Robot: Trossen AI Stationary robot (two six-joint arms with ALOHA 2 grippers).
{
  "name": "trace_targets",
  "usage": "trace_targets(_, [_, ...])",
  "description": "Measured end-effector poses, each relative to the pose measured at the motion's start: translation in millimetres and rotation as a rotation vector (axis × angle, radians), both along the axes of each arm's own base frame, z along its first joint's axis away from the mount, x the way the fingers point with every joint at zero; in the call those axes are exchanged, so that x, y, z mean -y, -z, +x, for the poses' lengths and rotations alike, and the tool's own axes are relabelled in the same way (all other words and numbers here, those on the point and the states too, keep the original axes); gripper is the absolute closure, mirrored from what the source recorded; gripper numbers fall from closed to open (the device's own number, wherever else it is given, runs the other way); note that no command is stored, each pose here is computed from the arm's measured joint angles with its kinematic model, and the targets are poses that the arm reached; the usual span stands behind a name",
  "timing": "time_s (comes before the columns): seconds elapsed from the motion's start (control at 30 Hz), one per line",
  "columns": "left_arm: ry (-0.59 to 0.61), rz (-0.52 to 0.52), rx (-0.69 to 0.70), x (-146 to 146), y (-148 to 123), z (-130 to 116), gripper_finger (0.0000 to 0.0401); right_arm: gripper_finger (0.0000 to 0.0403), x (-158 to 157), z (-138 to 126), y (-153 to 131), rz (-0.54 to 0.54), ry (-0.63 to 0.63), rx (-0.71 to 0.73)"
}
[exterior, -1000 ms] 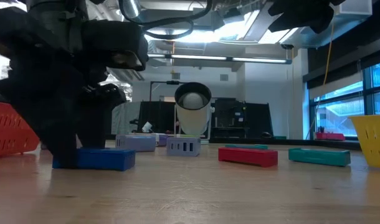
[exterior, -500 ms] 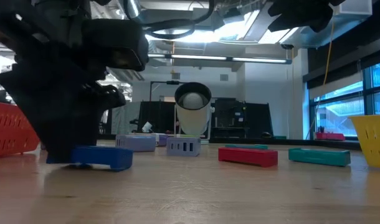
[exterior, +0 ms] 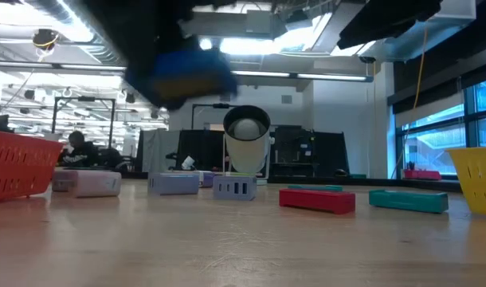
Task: Pick & Place Office items
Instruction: Put the blue digital clock into the yellow basket
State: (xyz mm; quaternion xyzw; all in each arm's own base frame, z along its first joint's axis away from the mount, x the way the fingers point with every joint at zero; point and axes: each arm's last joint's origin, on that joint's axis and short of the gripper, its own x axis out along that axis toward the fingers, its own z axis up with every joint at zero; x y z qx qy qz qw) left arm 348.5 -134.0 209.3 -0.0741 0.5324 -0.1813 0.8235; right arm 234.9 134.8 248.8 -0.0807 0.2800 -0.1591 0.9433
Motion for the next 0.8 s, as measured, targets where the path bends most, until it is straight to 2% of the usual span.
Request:
trace_targets(0.3, [0.062, -0.069, -0.005, -49.0, -32.0, 14.3, 0.0248, 0.0179, -24.9, 10.9, 4.0, -0.18, -0.166, 0.035])
trace_targets(0.53, [0.063, -0.166, 0.13, -85.8, -58.9, 15.6, 0.0241, 0.0179, -47.4, 9.8, 3.8, -0.163, -0.272, 0.099])
trace_targets(0.67, [0.066, -0.214, 0.211, -97.2, -70.6, 17.1, 0.0244, 0.0179, -54.3, 17.5, 13.8, -0.188, -0.29, 0.102])
trace_targets(0.8, [0.066, -0.235, 0.223, -101.4, -72.3, 17.8, 0.0248, 0.0179, -54.4, 28.7, 19.3, -0.199, -0.295, 0.123])
